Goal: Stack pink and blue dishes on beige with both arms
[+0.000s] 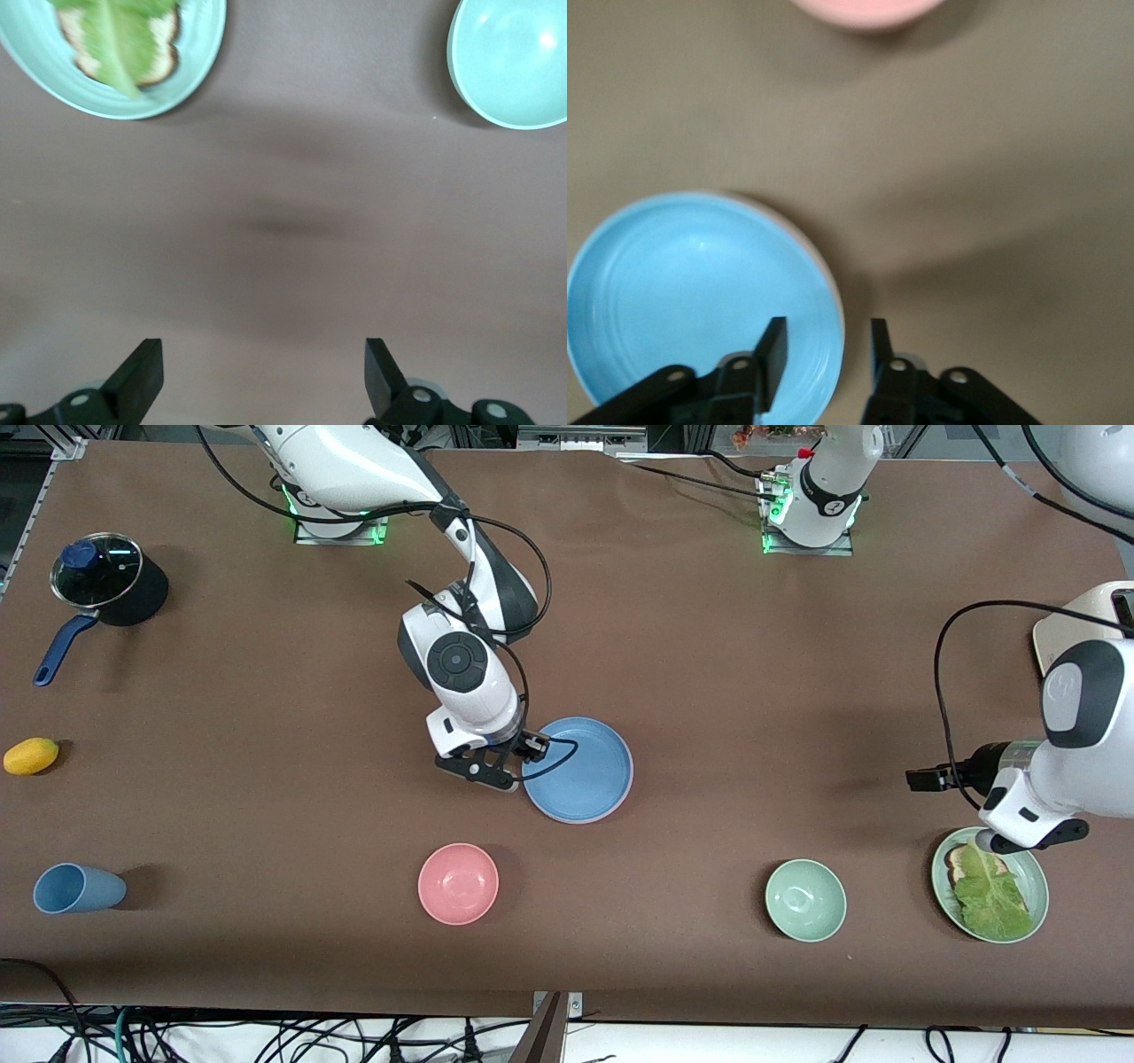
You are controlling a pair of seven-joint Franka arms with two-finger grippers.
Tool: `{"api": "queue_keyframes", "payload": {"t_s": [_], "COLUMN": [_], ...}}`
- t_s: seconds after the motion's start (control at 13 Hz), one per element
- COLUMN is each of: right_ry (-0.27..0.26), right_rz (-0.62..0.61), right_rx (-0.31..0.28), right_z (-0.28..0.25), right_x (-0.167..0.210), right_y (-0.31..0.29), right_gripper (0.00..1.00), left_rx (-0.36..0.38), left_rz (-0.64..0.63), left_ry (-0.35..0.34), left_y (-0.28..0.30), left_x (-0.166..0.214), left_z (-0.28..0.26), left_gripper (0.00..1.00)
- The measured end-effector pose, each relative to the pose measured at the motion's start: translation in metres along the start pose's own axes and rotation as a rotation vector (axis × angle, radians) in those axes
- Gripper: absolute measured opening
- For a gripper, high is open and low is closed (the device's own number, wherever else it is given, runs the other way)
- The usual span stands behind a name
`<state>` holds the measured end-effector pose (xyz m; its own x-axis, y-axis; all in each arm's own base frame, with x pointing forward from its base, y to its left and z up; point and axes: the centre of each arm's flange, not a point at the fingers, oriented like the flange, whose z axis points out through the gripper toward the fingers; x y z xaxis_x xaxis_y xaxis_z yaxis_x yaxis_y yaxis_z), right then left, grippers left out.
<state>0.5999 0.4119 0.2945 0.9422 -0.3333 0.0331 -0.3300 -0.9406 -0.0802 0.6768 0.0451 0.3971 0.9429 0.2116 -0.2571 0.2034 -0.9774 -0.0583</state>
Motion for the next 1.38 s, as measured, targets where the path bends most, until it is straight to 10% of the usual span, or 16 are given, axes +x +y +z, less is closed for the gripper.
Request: {"api": "queue_keyframes", "payload": {"t_s": [0.38, 0.69, 1.38], "right_ry": [0.003, -0.095, -0.132], "right_rz": [-0.100, -0.145, -0.277], "right_rx": [-0.049, -0.018, -0.045], "right_z": [-0.117, -0.200, -0.305], "right_x": [0.120, 0.156, 0.113], "right_y": [0.130, 0.238, 0.277], "right_gripper": [1.00, 1.00, 1.00], "left_rx": [0.022, -0.004, 0.009], "left_rz": [0.021, 0.207, 0.270], "left_ry": [0.110, 0.158, 0.268], "left_y": [0.003, 0.011, 0.004], "left_x": [-0.039, -0.070, -0.135], "left_z": [-0.076, -0.113, -0.148], "left_gripper": [1.00, 1.00, 1.00]}}
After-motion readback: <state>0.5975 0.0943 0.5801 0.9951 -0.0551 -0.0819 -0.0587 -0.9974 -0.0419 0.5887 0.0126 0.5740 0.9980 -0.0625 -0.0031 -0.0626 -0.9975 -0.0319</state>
